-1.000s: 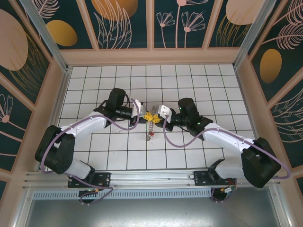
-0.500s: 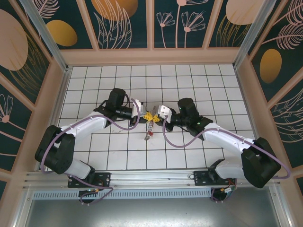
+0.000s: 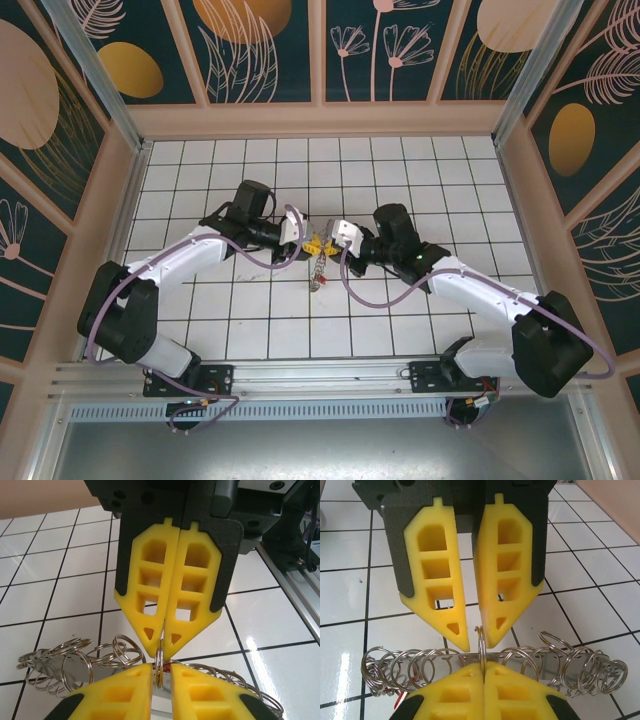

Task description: Put the keys on the keyring

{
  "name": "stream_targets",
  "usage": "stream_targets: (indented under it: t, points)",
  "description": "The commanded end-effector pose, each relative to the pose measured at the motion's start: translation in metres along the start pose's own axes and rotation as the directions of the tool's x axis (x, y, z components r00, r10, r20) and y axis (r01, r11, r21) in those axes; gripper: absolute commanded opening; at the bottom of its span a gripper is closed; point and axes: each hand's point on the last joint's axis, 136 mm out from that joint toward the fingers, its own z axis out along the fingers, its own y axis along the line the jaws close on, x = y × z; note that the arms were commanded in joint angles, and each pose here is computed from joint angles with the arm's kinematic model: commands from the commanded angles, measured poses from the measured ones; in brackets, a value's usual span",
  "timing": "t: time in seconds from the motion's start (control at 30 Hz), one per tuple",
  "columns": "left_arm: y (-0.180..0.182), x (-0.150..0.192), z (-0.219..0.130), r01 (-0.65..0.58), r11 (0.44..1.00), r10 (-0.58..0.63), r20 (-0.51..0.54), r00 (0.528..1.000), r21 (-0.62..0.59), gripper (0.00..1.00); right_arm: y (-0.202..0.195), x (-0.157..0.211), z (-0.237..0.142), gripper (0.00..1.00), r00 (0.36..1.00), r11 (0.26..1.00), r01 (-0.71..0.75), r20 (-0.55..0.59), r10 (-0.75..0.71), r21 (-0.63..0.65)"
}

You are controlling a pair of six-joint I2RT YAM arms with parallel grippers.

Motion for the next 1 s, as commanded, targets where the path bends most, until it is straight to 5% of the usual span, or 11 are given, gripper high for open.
stream_targets:
  t: [0.0, 0.37, 0.7, 0.97]
  points:
    - [0.0, 0.0, 0.0, -0.008, 1.0, 0.009, -0.025, 1.0, 0.021, 0.18, -0.007, -0.021, -0.002, 0.0, 0.999, 0.999, 0.042, 0.029, -0.042, 0.016]
    - [0.004, -0.005, 0.0, -0.012, 1.0, 0.012, -0.031, 0.999, 0.018, 0.18, -0.011, -0.022, 0.007, 0.0, 0.999, 1.0, 0.03, -0.012, -0.03, 0.008]
    - [0.003, 0.004, 0.002, -0.012, 0.999, 0.015, -0.078, 0.997, 0.035, 0.0, -0.012, -0.03, 0.006, 0.0, 0.999, 0.999, 0.031, 0.006, -0.031, 0.009]
    - [-0.005, -0.036, -0.007, -0.081, 0.997, 0.08, 0.124, 0.989, 0.011, 0.0, -0.004, 0.005, 0.007, 0.11, 0.999, 1.0, -0.027, -0.033, 0.027, -0.002]
